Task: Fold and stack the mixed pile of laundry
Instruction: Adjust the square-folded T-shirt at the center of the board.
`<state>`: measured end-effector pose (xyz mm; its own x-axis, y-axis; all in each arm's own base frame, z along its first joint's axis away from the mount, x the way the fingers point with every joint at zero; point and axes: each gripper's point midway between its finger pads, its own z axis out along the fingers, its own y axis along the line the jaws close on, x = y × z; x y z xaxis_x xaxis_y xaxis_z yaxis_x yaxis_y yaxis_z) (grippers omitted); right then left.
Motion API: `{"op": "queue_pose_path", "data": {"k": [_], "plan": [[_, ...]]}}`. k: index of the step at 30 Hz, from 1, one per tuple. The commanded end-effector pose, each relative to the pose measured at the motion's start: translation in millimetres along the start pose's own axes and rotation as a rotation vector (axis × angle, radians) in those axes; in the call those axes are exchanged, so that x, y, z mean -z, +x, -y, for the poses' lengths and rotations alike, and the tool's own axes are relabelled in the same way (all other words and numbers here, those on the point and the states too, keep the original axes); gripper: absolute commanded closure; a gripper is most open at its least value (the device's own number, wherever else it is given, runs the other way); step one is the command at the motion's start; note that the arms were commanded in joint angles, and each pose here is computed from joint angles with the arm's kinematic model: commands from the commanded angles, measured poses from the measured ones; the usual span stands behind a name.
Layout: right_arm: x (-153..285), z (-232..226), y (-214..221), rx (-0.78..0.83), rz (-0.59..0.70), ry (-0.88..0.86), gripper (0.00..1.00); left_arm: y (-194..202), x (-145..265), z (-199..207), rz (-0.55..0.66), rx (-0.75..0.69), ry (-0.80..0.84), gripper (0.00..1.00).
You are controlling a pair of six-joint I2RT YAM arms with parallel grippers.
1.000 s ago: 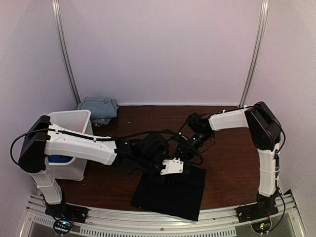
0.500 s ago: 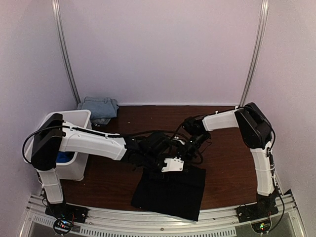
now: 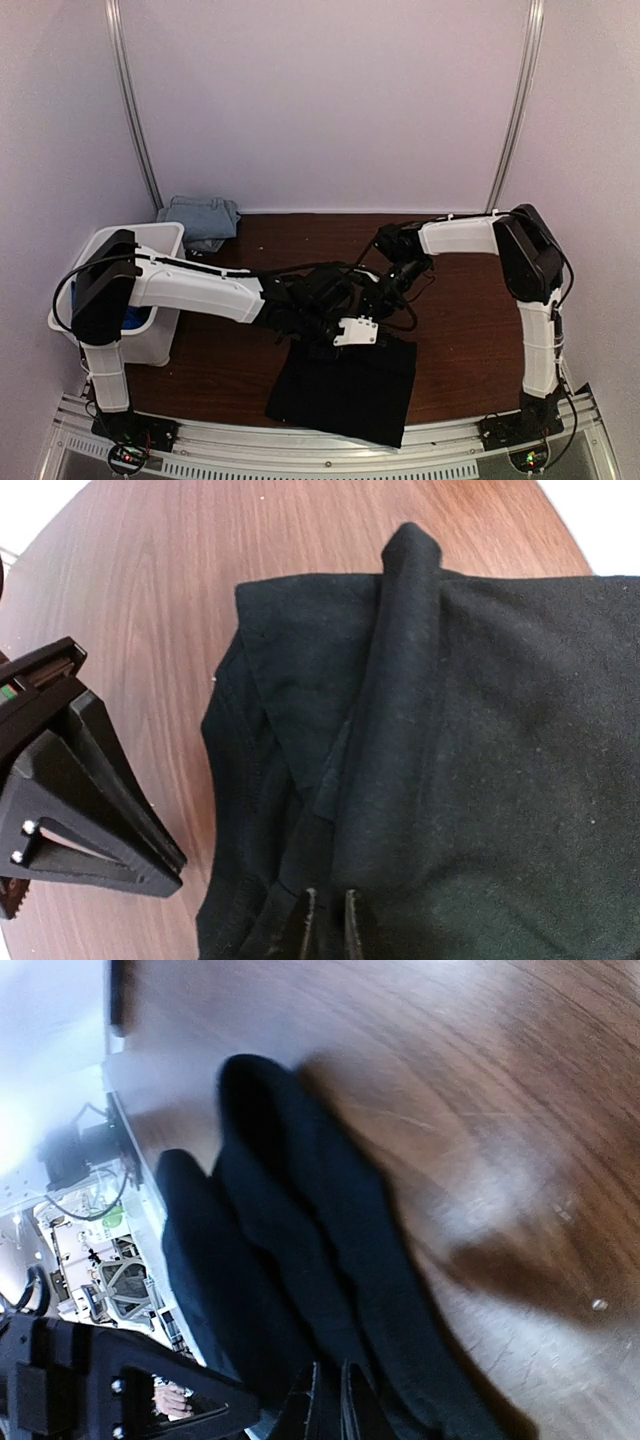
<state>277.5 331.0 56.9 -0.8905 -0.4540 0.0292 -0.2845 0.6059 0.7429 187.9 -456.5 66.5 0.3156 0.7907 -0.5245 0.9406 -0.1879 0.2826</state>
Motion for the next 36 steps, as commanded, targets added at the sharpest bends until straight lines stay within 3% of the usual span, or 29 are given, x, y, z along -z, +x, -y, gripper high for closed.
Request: {"op": "queue_pose_path", "data": {"k": [1, 10, 14, 16, 19, 23, 29, 34, 36], "plan": [[2.9, -7.5, 12.4, 0.004, -0.005, -0.042, 0.92, -10.1, 7.8, -18.7, 0.023, 0.002, -0.056, 0.9], [-32.8, 36.6, 31.6, -0.079, -0.092, -0.016, 0.95, -13.5, 13.2, -27.5, 0.034, 0.023, -0.075, 0.96], [-33.7, 40.2, 30.2, -0.079, -0.091, 0.002, 0.96, -16.5, 16.3, -15.6, 0.056, 0.038, -0.009, 0.63], [-32.9, 41.3, 28.9, -0.082, -0.086, 0.007, 0.95, -15.2, 14.9, -9.7, 0.063, 0.044, 0.015, 0.56], [-31.9, 44.6, 26.5, -0.09, -0.078, 0.023, 0.96, -12.7, 11.5, -3.4, 0.064, 0.047, 0.043, 0.52], [-30.8, 48.6, 25.1, -0.101, -0.073, 0.031, 0.96, -3.2, 1.6, -1.9, 0.04, 0.053, 0.043, 0.53], [-35.1, 52.5, 29.8, -0.111, -0.084, 0.025, 0.96, -1.1, -7.1, -11.4, 0.023, 0.065, 0.022, 0.7], [-38.3, 56.5, 31.7, -0.117, -0.092, 0.026, 0.97, 4.4, -13.6, -11.1, 0.001, 0.064, 0.029, 0.65], [-39.0, 56.7, 30.9, -0.118, -0.092, 0.024, 0.97, 5.1, -15.1, -11.0, -0.006, 0.064, 0.032, 0.7]]}}
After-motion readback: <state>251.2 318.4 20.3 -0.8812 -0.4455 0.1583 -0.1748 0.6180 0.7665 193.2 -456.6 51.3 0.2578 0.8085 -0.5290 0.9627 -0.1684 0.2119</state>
